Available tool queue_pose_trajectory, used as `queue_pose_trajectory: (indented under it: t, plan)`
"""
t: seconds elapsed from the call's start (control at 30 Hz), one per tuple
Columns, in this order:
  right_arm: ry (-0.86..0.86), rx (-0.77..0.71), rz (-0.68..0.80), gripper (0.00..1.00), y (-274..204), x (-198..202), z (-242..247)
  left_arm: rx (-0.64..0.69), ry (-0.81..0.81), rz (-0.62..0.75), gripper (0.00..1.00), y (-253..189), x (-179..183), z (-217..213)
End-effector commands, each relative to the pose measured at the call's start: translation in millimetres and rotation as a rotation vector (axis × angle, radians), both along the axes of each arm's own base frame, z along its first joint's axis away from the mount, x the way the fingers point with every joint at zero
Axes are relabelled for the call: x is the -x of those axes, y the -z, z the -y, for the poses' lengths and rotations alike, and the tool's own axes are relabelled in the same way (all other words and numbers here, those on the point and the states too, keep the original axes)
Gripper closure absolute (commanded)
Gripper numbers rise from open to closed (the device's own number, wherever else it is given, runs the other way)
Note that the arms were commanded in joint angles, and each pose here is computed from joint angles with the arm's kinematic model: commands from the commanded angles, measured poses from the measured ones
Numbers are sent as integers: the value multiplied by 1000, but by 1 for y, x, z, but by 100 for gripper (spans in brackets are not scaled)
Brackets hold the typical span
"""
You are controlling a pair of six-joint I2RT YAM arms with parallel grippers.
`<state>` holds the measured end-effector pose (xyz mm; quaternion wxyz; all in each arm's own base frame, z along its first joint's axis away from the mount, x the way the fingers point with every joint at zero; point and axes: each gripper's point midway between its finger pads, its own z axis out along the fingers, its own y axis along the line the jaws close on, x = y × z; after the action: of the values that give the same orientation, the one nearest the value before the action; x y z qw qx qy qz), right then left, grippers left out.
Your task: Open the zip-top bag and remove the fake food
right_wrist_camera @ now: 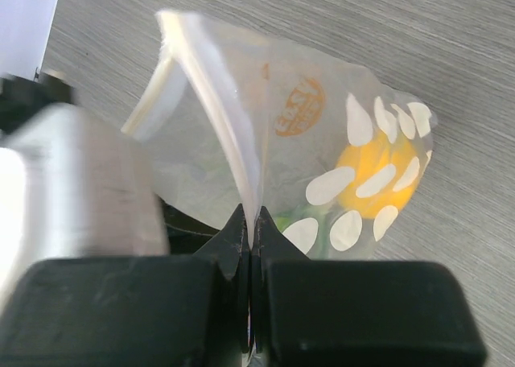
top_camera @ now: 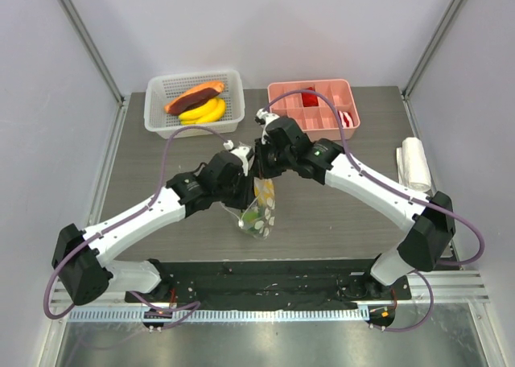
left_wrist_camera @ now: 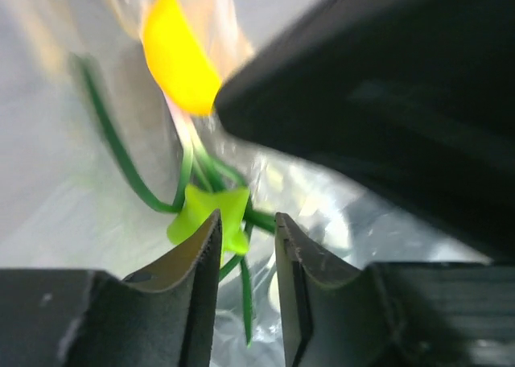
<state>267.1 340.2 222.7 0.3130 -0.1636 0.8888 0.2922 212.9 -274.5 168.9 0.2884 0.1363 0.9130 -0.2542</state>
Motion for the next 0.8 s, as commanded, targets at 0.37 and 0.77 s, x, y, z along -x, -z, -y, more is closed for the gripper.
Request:
queue_pose_trajectory:
  t: [0.37,0.77]
  plan:
    - [-22,-39,51,99,-8,-3,-15,-33,188,-103,59,34,44,-7]
    - [3,-33,29,99,10,-3,-14,-30,44,-97,46,63,34,-16]
